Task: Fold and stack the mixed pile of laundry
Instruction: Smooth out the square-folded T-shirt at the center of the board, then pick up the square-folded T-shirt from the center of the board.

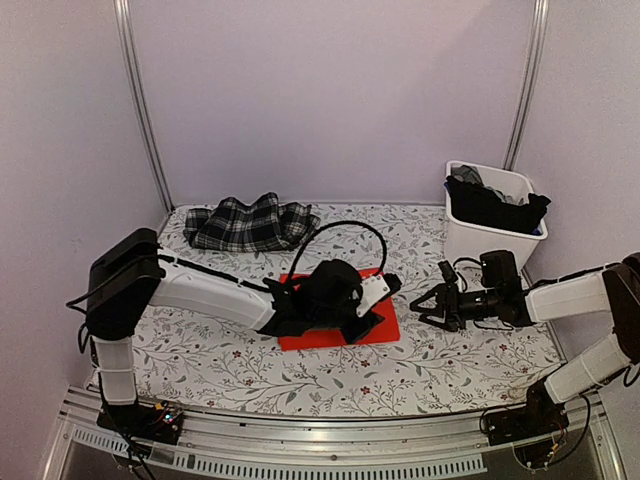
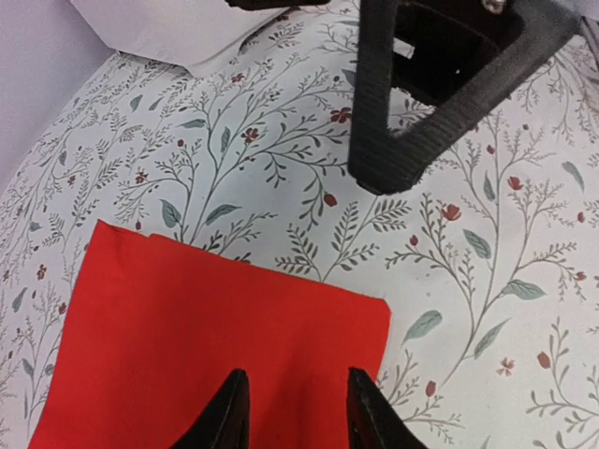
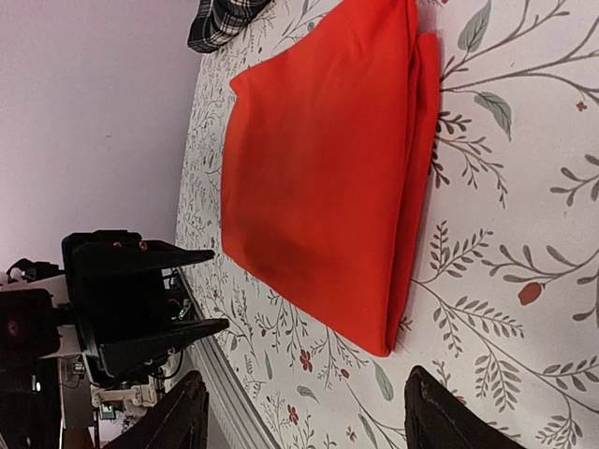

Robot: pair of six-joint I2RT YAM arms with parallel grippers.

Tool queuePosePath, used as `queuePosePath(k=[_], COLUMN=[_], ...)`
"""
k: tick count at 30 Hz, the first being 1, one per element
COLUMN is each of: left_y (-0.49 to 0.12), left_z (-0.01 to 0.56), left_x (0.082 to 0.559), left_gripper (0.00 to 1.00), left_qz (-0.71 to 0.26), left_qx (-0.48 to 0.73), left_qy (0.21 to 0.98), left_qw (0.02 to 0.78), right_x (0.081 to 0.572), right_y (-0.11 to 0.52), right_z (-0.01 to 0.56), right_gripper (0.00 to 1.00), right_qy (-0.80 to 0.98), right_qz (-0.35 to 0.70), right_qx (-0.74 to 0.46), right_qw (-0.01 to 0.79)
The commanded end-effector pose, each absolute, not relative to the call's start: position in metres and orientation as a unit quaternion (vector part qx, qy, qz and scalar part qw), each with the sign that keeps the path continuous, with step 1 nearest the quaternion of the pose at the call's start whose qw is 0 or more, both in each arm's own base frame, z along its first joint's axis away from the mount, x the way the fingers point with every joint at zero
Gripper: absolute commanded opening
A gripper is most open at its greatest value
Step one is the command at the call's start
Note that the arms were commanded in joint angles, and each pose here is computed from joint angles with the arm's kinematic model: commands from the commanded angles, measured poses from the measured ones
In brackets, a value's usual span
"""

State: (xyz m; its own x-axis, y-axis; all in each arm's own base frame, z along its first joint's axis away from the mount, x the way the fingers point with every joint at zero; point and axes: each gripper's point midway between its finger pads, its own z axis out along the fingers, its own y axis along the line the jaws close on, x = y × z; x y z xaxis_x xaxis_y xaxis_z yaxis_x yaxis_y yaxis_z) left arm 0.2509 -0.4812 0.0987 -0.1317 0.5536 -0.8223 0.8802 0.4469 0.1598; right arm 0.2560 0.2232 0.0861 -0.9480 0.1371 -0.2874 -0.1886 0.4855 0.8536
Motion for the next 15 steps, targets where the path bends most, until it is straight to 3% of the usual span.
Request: queuePosePath(k=[1, 13, 15], left_y=[-0.505, -0.531, -0.532], left_z=[0.061, 0.002, -0.004], left_x=[0.239, 0.221, 0.221], left_gripper=[0.34, 0.29, 0.23], left_qz=[-0.117, -0.116, -0.11], left_qx=[0.574, 0.639, 0.643], left_qy=[0.692, 0.663, 0.663], left_qw=[0.422, 0.373, 0.367], right_x=[0.25, 0.244, 0.243], right_y=[0.217, 0.216, 0.216], right_z=[0.078, 0.066, 0.063], right_gripper=[0.7, 0.71, 0.71], right_qy=[0.855, 0.858, 0.859], right_qz=[0.495, 0.493, 0.494], right_qx=[-0.009, -0.005, -0.005], right_qw=[0.157, 0.142, 0.136])
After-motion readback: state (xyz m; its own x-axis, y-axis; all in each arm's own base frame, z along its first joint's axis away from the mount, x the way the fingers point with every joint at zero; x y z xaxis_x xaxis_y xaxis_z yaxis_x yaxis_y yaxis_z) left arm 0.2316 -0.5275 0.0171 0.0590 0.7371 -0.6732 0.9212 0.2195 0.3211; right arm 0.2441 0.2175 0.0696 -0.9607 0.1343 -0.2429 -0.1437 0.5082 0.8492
